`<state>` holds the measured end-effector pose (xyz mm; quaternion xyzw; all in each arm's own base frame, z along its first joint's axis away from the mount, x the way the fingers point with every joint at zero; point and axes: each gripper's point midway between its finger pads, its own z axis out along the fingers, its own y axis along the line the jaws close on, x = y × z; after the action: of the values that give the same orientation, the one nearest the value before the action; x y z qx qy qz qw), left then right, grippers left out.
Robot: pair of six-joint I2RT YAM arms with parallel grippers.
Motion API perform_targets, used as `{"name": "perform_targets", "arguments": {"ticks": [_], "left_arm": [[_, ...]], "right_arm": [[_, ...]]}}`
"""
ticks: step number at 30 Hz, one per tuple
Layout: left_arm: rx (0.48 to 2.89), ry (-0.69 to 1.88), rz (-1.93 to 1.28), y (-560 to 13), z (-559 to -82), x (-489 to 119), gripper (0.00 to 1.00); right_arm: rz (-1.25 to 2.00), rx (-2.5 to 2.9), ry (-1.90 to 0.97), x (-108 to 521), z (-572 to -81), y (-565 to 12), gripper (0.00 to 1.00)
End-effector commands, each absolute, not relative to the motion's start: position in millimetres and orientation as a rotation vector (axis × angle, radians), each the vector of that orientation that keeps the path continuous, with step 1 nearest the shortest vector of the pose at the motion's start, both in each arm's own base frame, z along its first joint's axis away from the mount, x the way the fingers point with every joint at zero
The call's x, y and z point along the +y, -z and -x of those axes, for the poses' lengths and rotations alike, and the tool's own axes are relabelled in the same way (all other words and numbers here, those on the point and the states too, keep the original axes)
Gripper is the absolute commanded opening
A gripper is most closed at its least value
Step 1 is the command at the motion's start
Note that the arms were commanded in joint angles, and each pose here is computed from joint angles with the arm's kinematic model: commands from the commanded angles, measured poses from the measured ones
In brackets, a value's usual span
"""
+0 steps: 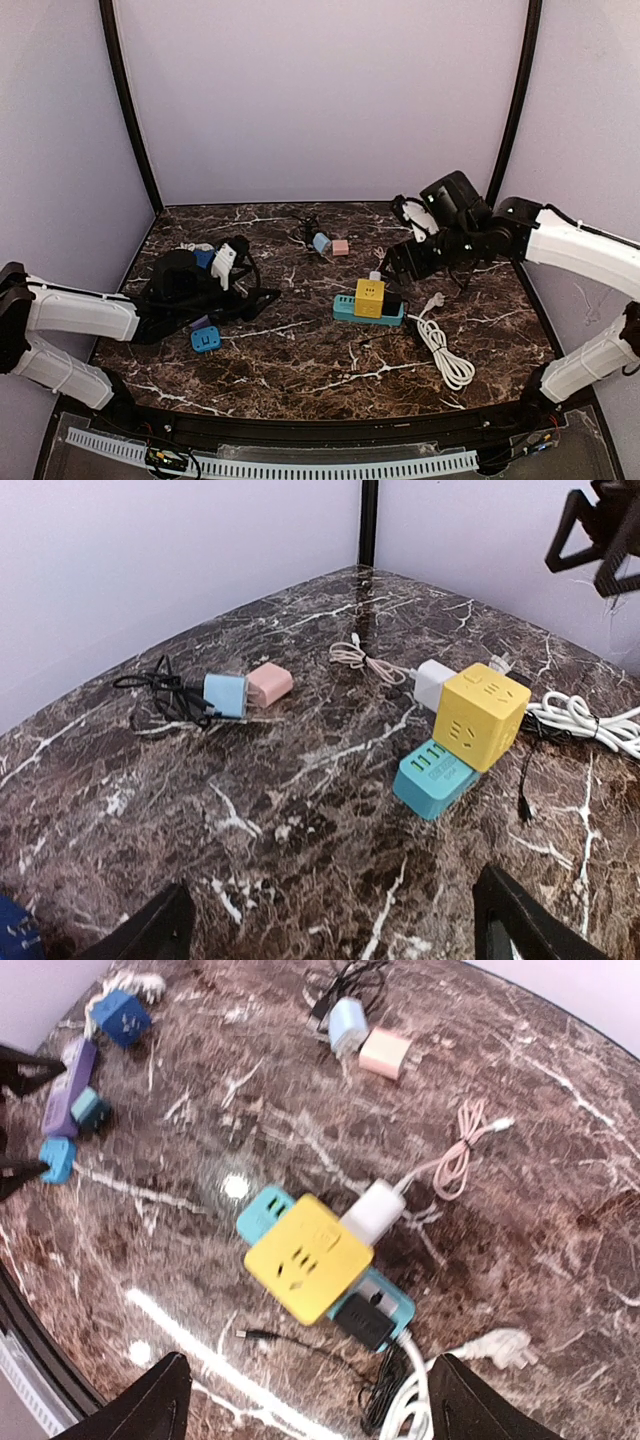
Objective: Insert the plug
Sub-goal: Pick up the plug from the center of the board.
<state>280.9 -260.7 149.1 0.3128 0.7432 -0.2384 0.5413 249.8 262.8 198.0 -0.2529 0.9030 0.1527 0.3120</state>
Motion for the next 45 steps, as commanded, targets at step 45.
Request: {"name": "perform_targets", "arguments": {"ticks": [45], "left_arm": [[1.958,0.412,-0.67,-111,-422,-287,0.86]], "right_arm": [[0.946,2.192,-0.769,412,-528,-47,0.61]]}}
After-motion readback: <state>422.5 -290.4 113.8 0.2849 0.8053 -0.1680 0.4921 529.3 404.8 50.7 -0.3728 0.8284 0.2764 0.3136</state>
